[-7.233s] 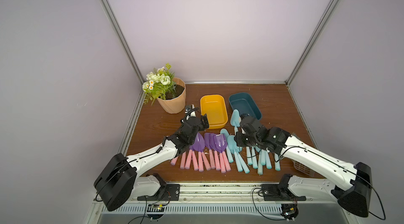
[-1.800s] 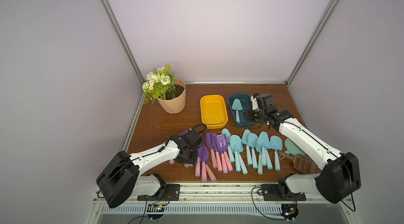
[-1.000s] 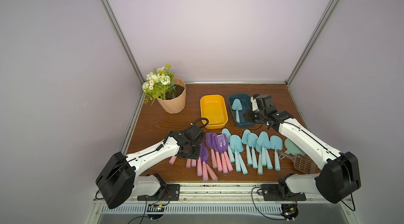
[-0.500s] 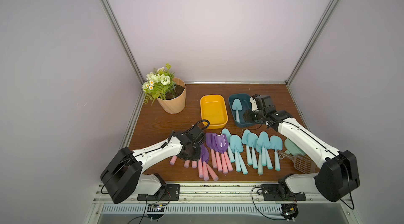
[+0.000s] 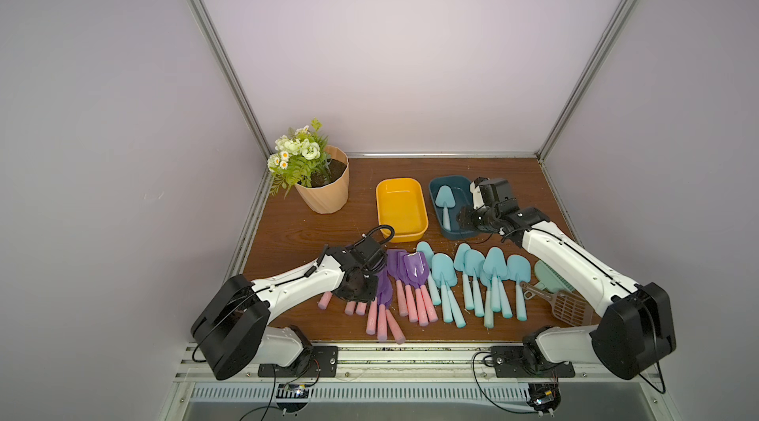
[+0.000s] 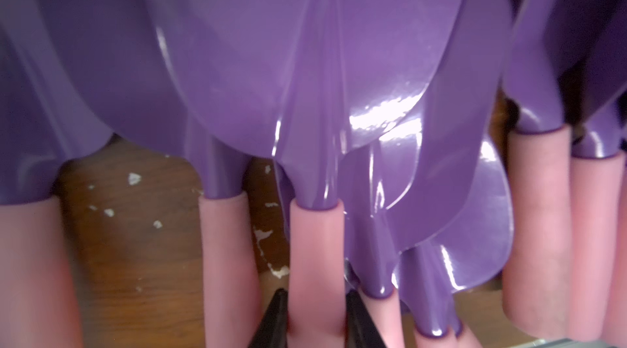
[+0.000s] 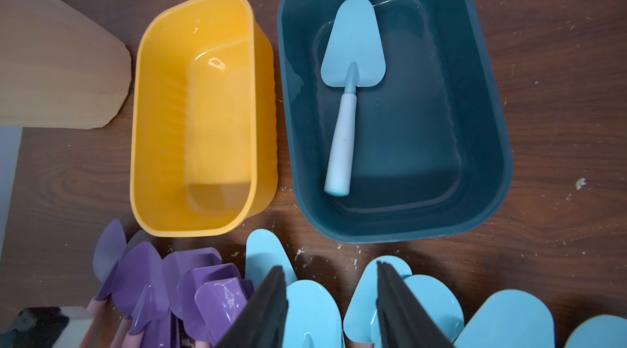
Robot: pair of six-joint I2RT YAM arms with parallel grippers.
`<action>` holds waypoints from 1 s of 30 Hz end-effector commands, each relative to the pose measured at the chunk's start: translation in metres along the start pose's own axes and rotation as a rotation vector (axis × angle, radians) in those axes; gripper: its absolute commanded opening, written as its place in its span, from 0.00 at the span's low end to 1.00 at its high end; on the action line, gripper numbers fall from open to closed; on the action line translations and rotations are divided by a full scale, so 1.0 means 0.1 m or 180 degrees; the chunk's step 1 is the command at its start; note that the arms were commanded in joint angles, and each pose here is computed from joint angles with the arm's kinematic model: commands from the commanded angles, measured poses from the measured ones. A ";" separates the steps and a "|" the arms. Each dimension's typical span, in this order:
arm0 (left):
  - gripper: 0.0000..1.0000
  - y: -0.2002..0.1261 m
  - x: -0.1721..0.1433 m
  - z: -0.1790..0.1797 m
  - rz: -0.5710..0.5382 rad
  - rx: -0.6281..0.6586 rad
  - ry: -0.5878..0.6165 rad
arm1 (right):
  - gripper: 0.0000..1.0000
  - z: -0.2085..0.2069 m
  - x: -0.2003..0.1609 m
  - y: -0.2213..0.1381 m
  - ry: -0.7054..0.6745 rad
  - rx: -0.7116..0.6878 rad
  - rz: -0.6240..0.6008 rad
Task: Sort the small shovels by color and place them into the storage box
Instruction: Pick up the shovel from the center of the board, then place the shovel in the storage box.
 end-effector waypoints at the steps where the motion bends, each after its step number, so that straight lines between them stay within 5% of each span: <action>1: 0.01 -0.25 0.14 -0.07 -0.0228 0.0039 0.0090 | 0.48 0.01 0.04 -0.04 -0.0017 -0.0031 -0.0064; 8: 0.01 -0.78 0.57 -0.31 -0.0717 -0.0042 0.0195 | 0.48 0.01 0.11 -0.12 0.0006 -0.0059 -0.0150; 15: 0.01 -1.10 1.43 -0.71 -0.1224 -0.0039 0.0263 | 0.48 -0.02 0.16 -0.27 -0.0022 -0.0136 -0.0238; 23: 0.01 -0.62 2.33 -1.21 -0.1126 -0.0540 -0.0125 | 0.48 -0.07 0.14 -0.41 -0.0042 -0.0195 -0.0276; 30: 0.01 -0.28 2.45 -1.23 -0.1005 -0.0879 -0.0678 | 0.49 -0.11 0.14 -0.62 -0.0065 -0.0224 -0.0391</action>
Point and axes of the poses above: each gripper's point midway between its finger pads, its own y axis out along the fingers, its own z axis along the line the jaws close on, x = y × z, the point moved 4 cm from there along -y, back along the fingers, and after that the axes turned 1 degree about -y, right-handed, at the moved point
